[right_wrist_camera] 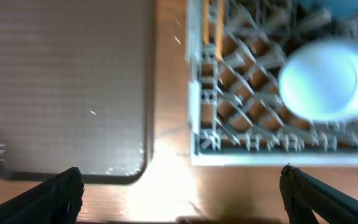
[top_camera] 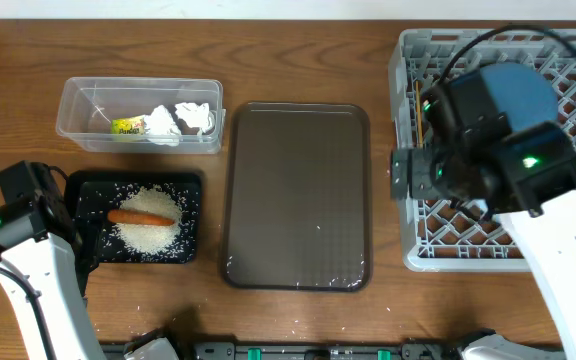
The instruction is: Sort waste into correct bins and load items into the dishwasher rack
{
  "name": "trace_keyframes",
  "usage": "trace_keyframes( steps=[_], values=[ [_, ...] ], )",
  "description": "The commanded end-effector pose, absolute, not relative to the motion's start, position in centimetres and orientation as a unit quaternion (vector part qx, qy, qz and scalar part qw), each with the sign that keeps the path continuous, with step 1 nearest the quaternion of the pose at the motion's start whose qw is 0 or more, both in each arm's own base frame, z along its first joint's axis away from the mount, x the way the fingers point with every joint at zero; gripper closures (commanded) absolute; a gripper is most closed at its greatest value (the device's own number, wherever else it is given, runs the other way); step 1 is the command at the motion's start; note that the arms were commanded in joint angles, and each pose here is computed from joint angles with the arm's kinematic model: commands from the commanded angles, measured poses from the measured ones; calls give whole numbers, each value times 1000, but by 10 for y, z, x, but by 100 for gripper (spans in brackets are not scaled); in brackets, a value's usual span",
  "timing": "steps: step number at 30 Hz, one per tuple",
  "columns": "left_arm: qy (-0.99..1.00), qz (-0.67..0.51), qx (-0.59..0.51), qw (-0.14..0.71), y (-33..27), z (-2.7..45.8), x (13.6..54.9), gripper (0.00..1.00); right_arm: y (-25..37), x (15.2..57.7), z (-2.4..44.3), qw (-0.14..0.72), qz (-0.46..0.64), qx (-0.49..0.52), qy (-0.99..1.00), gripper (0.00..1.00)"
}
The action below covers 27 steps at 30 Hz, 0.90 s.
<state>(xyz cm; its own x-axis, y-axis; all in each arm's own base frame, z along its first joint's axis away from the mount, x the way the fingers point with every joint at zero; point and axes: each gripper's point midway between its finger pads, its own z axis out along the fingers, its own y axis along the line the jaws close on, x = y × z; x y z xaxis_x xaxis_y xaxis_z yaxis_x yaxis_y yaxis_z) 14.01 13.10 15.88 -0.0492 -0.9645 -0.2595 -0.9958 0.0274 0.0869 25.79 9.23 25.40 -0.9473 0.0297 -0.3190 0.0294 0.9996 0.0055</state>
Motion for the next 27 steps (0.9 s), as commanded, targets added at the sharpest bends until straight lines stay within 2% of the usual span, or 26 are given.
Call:
trace_keyframes(
  steps=[1,8,16,21,27],
  values=[
    [712,127,-688,59,132,158,138,2,71,247,257,183,-37,68,980,1],
    [712,127,-688,59,132,158,138,2,44,197,286,254,-5,83,964,1],
    [712,127,-688,59,132,158,138,2,19,142,285,332,49,104,936,1],
    [712,127,-688,59,132,158,138,2,17,123,292,361,89,109,922,1],
    [712,127,-688,59,132,158,138,2,13,113,287,353,86,107,926,1]
  ],
)
